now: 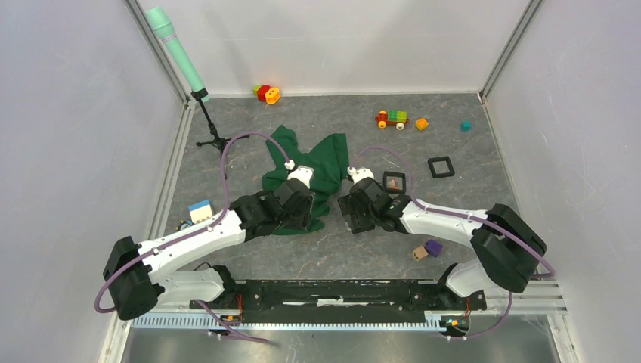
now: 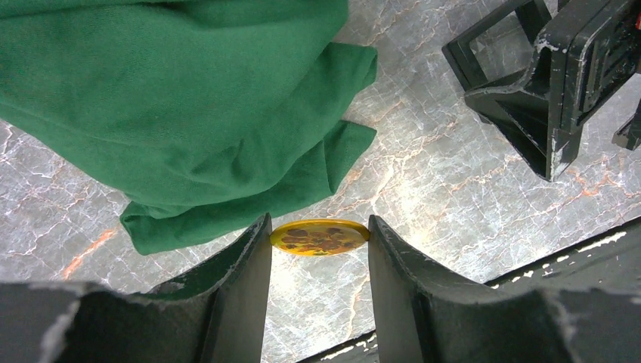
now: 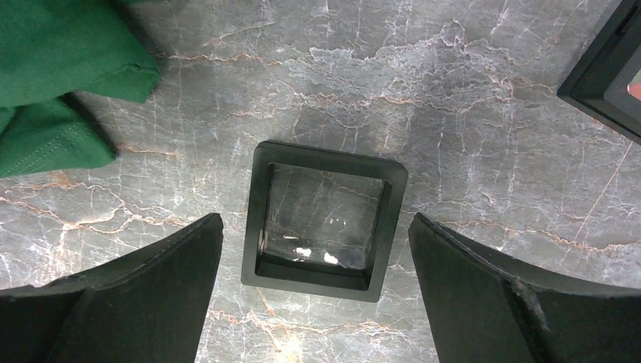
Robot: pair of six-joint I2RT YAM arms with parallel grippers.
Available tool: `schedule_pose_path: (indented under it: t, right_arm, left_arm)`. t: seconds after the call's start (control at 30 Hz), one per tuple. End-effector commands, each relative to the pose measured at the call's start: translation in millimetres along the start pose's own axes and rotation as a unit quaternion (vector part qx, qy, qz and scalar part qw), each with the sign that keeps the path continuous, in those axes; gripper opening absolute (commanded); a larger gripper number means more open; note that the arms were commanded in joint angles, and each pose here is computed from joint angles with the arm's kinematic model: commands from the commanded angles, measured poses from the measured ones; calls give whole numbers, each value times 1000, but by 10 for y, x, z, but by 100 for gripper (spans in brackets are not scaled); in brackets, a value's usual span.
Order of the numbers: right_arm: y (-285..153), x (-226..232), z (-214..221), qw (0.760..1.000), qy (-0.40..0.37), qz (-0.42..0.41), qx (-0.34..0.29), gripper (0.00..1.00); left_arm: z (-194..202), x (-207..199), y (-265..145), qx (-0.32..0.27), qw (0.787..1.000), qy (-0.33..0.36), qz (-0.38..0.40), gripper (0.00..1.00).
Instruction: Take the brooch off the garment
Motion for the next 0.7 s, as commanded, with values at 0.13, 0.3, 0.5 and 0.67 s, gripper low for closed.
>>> schedule_pose_path:
  t: [0.13, 0.3, 0.5, 0.67]
  right_arm:
    - [30, 61, -129, 1000, 15, 6, -17, 92]
    - [58, 65, -102, 1000, 15, 5, -12, 86]
    - [47, 94, -130, 1000, 14, -2, -16, 76]
    - [-27, 144, -170, 999, 19, -20, -21, 72]
  left_arm:
    - [-80, -32, -7, -9, 1000, 12, 11, 42]
    - [-80, -27, -10, -10, 1000, 12, 10, 43]
    - [-69, -23, 10, -6, 1000, 14, 7, 42]
    - [-59, -47, 34, -7, 1000, 17, 15, 42]
Point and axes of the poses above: each gripper's point midway between its finger pads, its own y axis out along the fingers, its own x axis along the line the jaws close on, z = x × y, the point moved 2 cm from there along -y, back along the fingers, and after that the axes turned 9 degrees about y, right-handed, at the moved point
